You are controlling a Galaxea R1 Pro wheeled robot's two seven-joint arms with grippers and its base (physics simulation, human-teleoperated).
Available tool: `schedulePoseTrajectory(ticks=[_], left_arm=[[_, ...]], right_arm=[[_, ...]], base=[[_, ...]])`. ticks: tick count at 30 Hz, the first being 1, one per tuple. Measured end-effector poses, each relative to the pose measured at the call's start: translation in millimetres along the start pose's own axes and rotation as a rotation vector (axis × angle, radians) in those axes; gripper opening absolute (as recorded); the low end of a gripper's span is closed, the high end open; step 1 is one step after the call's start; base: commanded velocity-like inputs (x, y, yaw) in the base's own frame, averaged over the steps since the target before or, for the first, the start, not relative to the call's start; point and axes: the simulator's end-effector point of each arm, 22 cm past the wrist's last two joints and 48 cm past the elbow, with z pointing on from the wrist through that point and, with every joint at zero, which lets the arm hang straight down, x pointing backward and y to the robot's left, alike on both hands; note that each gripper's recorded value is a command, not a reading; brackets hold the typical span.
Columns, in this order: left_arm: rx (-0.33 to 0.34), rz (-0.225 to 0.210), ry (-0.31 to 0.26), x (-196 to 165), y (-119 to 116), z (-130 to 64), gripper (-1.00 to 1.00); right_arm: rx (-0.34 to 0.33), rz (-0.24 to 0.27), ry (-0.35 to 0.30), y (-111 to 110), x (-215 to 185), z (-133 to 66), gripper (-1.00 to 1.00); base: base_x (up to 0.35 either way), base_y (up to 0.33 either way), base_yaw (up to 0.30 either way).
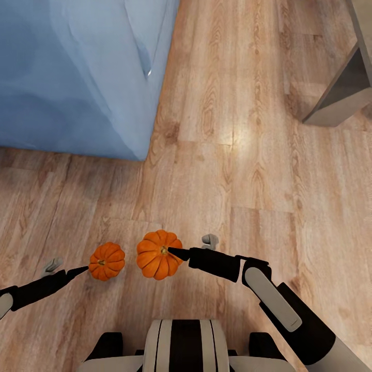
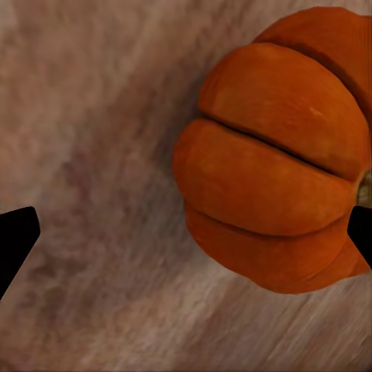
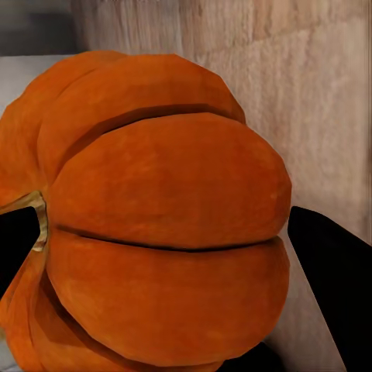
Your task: Place each of the two pumpkins and all three candles from the living room inside a cabinet in the living room (use any cabinet), then make sure every cabinet is closed, and position the cauldron so it is next to a table in the living room.
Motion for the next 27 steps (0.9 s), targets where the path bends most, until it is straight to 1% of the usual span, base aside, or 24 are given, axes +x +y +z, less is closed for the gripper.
schedulePoseTrajectory(ticks=[8,22,25,27], left_arm=[[0.000,0.000,0.000,-0.2,-0.1,0.0,1.00],[0.000,-0.002,-0.006,-2.0,0.3,-0.8,1.00],[-0.006,-0.007,0.004,2.3,4.5,2.4,1.00],[-0.006,-0.006,0.005,2.5,4.4,2.5,1.00]], right_arm=[[0.003,-0.001,0.000,-0.7,0.0,-0.1,-1.00],[0.003,-0.001,0.000,-0.7,0.2,0.1,-1.00],[0.008,0.008,0.006,-6.6,3.0,2.2,-1.00],[0.006,0.010,0.006,-6.1,2.9,2.2,-1.00]], base=[[0.043,-0.047,0.000],[0.027,-0.011,0.000],[0.000,0.000,0.000],[0.000,0.000,0.000]])
